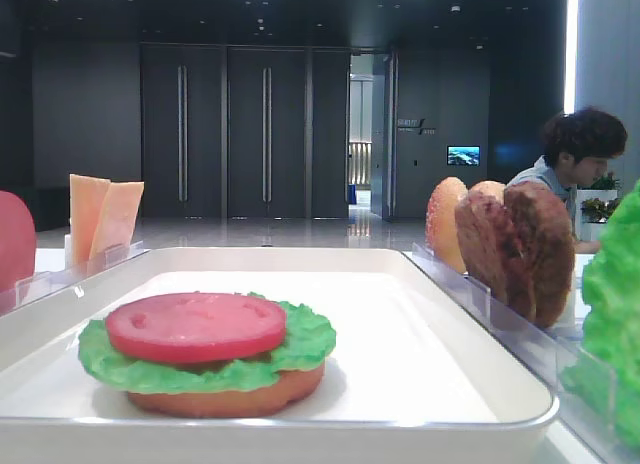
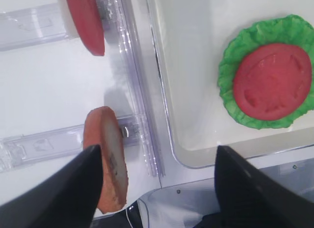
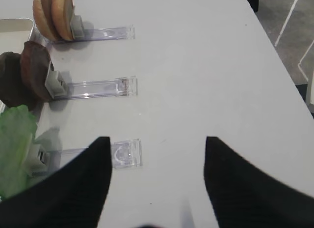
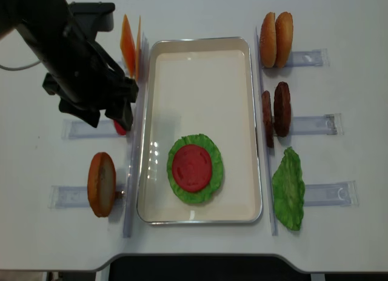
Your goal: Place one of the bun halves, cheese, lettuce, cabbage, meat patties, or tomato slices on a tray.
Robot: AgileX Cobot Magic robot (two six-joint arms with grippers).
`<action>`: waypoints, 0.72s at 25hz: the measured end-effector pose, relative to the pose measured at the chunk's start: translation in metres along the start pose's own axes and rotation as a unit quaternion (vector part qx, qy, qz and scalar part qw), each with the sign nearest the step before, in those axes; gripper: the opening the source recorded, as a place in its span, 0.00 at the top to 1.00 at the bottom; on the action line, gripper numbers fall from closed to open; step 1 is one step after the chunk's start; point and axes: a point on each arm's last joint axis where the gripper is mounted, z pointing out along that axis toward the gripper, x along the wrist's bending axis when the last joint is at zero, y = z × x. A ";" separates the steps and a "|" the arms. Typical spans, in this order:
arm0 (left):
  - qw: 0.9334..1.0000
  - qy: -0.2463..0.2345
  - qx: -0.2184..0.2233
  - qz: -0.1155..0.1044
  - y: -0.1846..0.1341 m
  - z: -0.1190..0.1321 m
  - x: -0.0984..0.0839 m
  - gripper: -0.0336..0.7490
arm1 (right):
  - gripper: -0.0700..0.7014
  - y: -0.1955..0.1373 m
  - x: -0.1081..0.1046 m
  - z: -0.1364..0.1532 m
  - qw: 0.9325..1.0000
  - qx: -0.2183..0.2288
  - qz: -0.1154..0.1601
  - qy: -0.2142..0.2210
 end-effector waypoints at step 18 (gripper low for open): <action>0.995 0.039 -0.050 -0.079 -0.002 -0.030 0.092 0.26 | 0.39 0.000 0.000 0.000 1.000 0.000 0.000 0.000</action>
